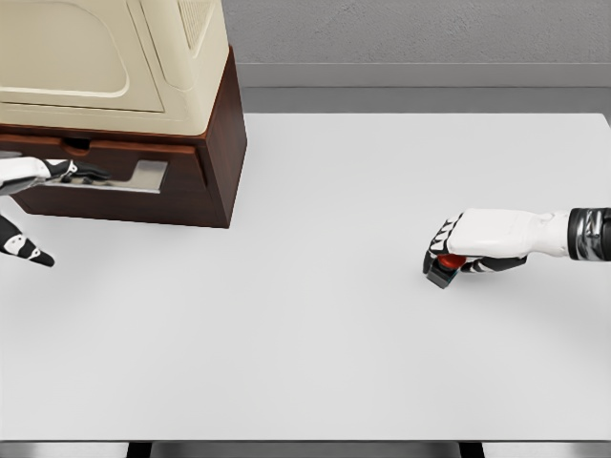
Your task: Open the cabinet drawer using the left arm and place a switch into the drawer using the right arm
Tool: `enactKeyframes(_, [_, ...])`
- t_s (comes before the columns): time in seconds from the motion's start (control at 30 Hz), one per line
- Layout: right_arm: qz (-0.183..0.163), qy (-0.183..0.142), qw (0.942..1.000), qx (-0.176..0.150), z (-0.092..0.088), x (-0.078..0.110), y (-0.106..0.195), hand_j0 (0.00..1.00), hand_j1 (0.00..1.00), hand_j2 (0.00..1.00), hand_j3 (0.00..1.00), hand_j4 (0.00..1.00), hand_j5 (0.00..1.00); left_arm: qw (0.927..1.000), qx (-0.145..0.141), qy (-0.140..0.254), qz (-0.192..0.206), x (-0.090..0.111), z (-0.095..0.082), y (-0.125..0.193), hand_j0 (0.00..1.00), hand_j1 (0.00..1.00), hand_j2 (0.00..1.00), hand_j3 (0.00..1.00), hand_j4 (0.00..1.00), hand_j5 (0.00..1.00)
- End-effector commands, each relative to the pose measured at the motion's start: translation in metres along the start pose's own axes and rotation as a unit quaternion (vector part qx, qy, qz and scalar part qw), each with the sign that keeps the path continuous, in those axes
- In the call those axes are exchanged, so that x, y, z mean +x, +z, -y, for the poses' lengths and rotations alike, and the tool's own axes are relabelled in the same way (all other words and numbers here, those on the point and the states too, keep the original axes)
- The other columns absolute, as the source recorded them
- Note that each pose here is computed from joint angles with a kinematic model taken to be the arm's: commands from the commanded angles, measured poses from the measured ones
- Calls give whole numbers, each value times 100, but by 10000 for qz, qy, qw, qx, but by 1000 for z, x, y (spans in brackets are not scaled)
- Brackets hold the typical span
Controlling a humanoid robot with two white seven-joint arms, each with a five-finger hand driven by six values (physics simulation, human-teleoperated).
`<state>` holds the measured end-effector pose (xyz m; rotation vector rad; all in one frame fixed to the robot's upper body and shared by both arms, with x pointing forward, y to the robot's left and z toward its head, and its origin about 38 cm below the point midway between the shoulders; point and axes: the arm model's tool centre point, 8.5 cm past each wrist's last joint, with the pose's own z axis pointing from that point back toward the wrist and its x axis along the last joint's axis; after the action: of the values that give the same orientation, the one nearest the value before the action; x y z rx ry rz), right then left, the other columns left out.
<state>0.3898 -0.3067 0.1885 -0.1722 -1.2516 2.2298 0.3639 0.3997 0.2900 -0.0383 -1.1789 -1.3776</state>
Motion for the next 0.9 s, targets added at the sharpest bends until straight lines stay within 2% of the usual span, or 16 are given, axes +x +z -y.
enactKeyframes(0.0, [-2,6,10000,32,-1,0,0,59,59,59,59,59,59,9999,-32,-99,-134,-1,1,6,100,100,100,100,100,100])
enactKeyframes(0.4, [-25,41,10000,-19,4,-1,3,54,54,54,54,54,54,9997,-57,194,-146,-2,5,19,100,100,100,100,100,100])
enactKeyframes(0.87, [80,126,9994,-323,30,1,4,50,50,50,50,50,50,9989,-68,456,-94,-1,7,25,100,100,100,100,100,100])
